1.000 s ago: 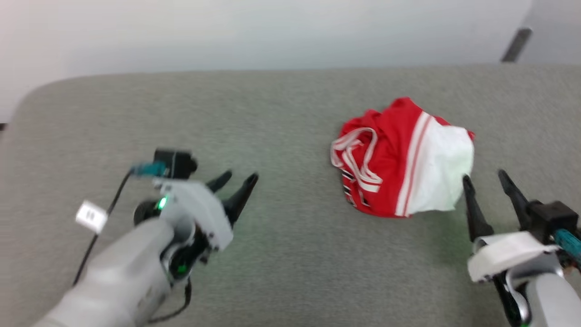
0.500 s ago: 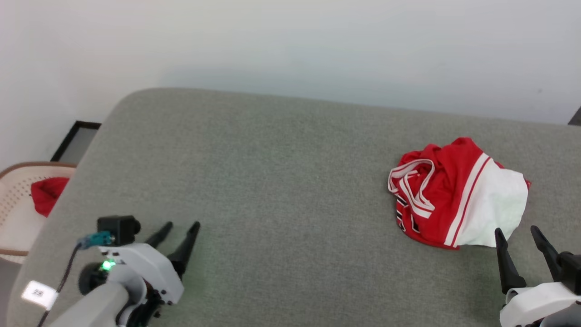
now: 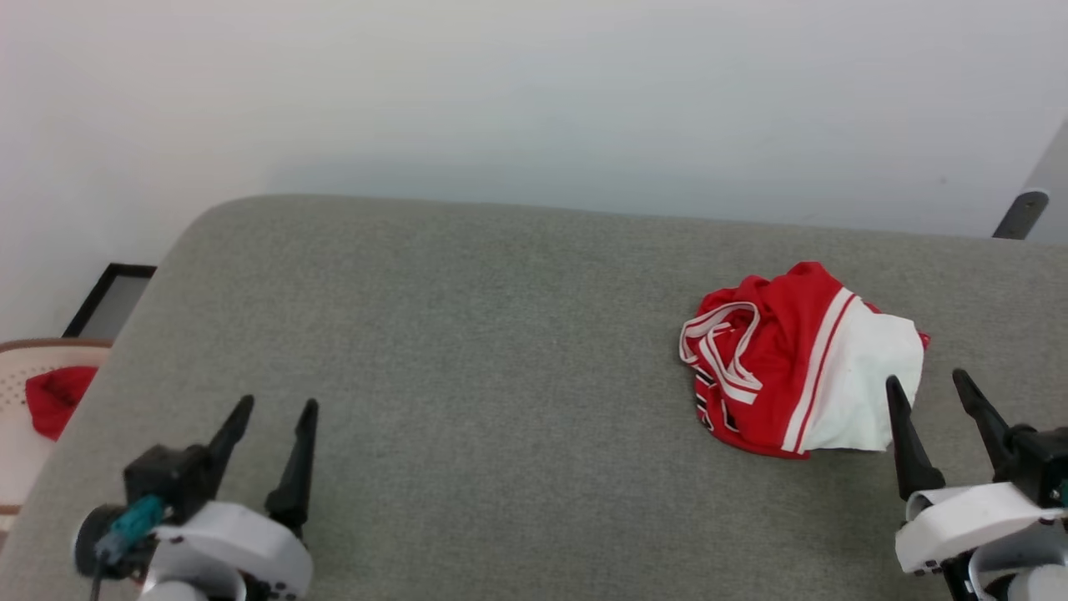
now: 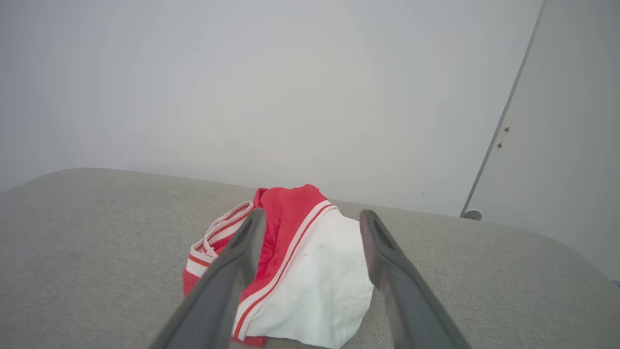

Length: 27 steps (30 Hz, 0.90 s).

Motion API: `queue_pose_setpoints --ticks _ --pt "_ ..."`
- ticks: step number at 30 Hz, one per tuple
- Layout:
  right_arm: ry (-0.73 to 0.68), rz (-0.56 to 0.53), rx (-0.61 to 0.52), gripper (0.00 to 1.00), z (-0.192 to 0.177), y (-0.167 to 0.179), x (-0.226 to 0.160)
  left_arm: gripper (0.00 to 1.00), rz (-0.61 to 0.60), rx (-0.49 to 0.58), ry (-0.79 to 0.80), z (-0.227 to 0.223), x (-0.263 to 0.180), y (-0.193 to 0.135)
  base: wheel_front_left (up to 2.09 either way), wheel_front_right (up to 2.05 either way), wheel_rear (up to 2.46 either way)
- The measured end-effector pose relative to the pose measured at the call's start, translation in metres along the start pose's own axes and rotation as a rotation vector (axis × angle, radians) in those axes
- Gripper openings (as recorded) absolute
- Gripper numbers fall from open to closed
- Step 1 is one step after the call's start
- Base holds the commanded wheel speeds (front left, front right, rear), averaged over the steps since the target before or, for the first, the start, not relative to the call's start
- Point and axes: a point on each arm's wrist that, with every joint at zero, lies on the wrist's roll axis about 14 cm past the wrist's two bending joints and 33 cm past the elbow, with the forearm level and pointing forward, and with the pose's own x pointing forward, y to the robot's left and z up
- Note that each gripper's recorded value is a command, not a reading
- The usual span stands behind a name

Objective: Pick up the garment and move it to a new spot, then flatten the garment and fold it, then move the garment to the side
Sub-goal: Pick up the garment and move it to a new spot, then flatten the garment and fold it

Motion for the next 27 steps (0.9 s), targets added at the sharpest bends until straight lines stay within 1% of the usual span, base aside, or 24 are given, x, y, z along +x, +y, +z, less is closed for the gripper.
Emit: queue_pose_setpoints --ticks 6,11,24,27 --pt "-0.034 -0.016 0.006 1.00 0.008 -0.003 -0.003 1.00 0.033 -0.003 -0.029 0.000 -0.013 0.003 0.00 0.00 0.00" --pt "-0.012 -0.043 0.019 1.00 -0.001 -0.009 -0.012 1.00 0.035 -0.010 -0.004 -0.014 -0.023 0.002 0.00 0.00 0.00" --pt "-0.007 -0.072 0.035 1.00 -0.006 -0.013 -0.018 1.00 0.028 -0.018 -0.022 -0.014 -0.016 -0.003 0.00 0.00 0.00" --pt "0.054 -0.080 0.040 1.00 -0.015 -0.016 -0.019 1.00 0.032 -0.034 -0.024 -0.015 -0.015 -0.005 0.00 0.00 0.00"
